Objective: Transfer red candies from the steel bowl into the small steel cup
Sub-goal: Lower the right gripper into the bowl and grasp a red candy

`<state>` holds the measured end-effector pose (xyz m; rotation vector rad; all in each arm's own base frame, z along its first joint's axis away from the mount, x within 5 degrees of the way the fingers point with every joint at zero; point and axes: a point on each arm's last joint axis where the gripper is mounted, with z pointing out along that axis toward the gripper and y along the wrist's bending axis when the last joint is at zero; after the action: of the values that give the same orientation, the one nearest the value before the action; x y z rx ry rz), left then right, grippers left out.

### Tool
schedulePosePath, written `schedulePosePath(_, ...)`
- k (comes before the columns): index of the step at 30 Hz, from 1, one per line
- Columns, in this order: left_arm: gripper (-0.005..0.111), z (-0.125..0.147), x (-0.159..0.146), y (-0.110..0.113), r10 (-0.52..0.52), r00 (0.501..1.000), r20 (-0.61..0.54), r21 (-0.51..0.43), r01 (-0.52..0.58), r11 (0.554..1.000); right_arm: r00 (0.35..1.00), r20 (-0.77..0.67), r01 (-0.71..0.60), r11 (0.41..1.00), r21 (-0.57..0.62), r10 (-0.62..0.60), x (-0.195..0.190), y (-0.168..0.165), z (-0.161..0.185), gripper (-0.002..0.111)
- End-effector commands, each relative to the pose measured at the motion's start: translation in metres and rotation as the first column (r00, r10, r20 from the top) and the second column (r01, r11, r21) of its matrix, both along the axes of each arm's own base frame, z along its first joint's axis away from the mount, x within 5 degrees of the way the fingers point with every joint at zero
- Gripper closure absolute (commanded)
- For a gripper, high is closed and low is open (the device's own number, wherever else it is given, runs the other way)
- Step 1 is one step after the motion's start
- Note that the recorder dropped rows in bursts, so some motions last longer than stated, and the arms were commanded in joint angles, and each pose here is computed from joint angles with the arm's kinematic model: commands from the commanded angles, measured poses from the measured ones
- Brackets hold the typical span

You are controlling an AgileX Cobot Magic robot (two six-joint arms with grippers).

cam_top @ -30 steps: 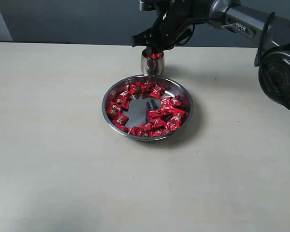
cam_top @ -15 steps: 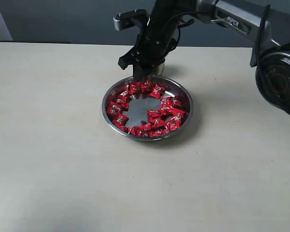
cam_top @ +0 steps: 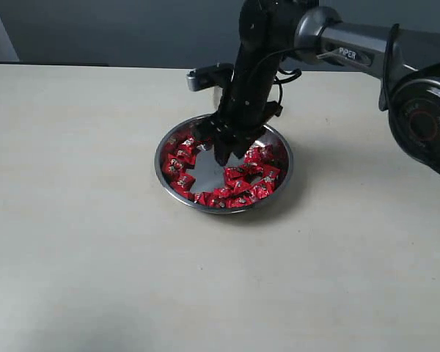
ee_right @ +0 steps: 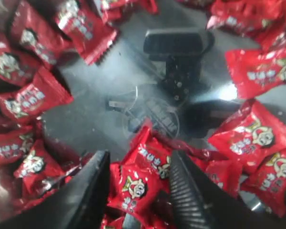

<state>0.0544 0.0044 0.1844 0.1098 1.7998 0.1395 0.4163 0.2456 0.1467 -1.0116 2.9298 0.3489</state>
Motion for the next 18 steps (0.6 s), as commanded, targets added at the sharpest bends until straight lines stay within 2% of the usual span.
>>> schedulePosePath(1, 0.106, 0.001, 0.000, 0.000, -0.001, 1.000, 0.012, -0.007, 0.001, 1.000, 1.000, -0.020, -0.004, 1.000, -0.027, 0.003, -0.006, -0.006, -0.003, 0.068)
schedulePosePath(15, 0.106, 0.001, 0.000, 0.000, -0.001, 1.000, 0.012, -0.007, 0.001, 1.000, 0.998, -0.062, -0.031, 0.998, -0.046, 0.028, -0.008, -0.007, -0.023, 0.068)
schedulePosePath(18, 0.106, 0.001, 0.000, 0.000, -0.001, 1.000, 0.012, -0.007, 0.001, 1.000, 0.997, -0.065, -0.031, 0.998, -0.048, 0.028, -0.008, -0.007, -0.025, 0.078)
